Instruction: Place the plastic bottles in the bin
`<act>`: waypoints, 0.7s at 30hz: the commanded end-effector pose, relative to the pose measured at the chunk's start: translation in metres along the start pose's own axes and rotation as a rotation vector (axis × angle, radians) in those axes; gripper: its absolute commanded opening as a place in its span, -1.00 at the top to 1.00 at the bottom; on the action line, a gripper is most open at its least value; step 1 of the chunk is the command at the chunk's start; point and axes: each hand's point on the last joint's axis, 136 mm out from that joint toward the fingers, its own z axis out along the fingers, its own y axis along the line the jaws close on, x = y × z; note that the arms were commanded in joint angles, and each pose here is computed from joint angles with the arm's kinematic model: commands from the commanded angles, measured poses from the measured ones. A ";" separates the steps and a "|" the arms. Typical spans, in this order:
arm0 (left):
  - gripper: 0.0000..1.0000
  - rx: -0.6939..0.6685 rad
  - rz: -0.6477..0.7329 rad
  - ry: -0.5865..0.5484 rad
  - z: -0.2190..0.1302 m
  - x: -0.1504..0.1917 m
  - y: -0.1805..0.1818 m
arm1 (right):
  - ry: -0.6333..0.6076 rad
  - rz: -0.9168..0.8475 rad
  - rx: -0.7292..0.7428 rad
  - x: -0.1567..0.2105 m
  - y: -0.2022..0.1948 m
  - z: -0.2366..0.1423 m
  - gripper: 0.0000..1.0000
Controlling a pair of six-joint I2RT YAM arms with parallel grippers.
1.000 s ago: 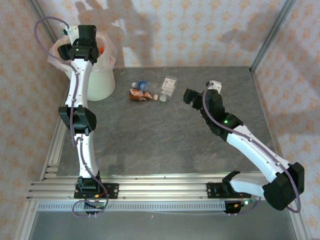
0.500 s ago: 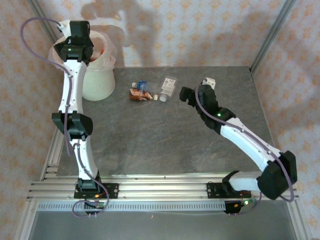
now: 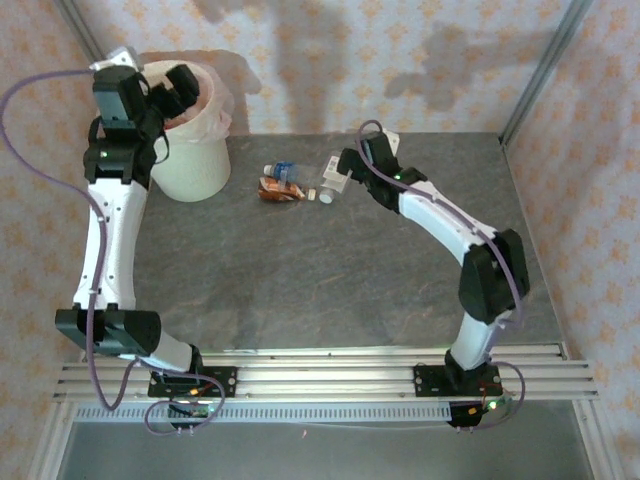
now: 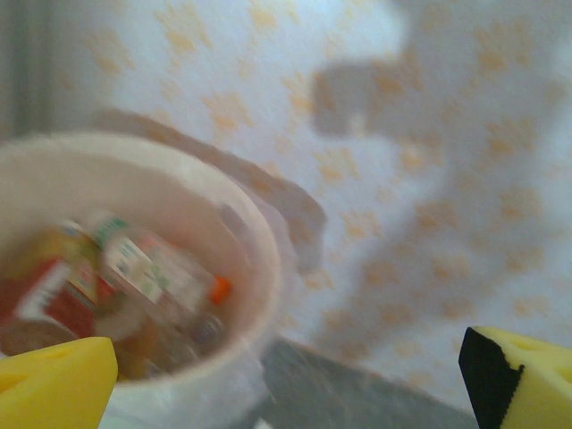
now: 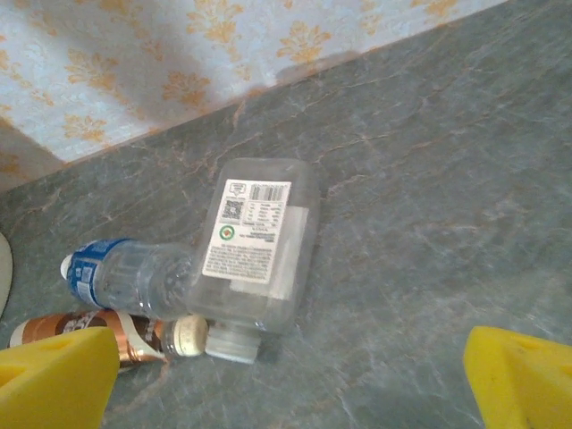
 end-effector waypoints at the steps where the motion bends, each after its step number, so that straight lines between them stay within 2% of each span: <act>1: -0.99 0.324 -0.120 0.109 -0.013 0.035 -0.060 | 0.080 0.066 0.033 0.006 -0.003 0.031 -0.99; 3: -1.00 0.371 -0.082 0.161 -0.023 0.062 -0.080 | 0.122 0.086 0.049 0.012 -0.002 0.054 -1.00; 5: -1.00 0.351 0.004 0.214 -0.033 0.091 -0.088 | 0.176 0.076 0.057 0.021 0.003 0.076 -0.99; 8: -1.00 0.302 0.055 0.256 -0.039 0.120 -0.082 | 0.237 0.067 0.075 0.029 0.011 0.100 -0.99; 14: -1.00 0.180 0.094 0.271 -0.040 0.143 -0.047 | 0.344 0.054 0.081 0.053 0.018 0.135 -1.00; 21: -1.00 0.122 0.137 0.311 -0.038 0.155 -0.033 | 0.429 0.041 0.032 0.085 0.028 0.156 -1.00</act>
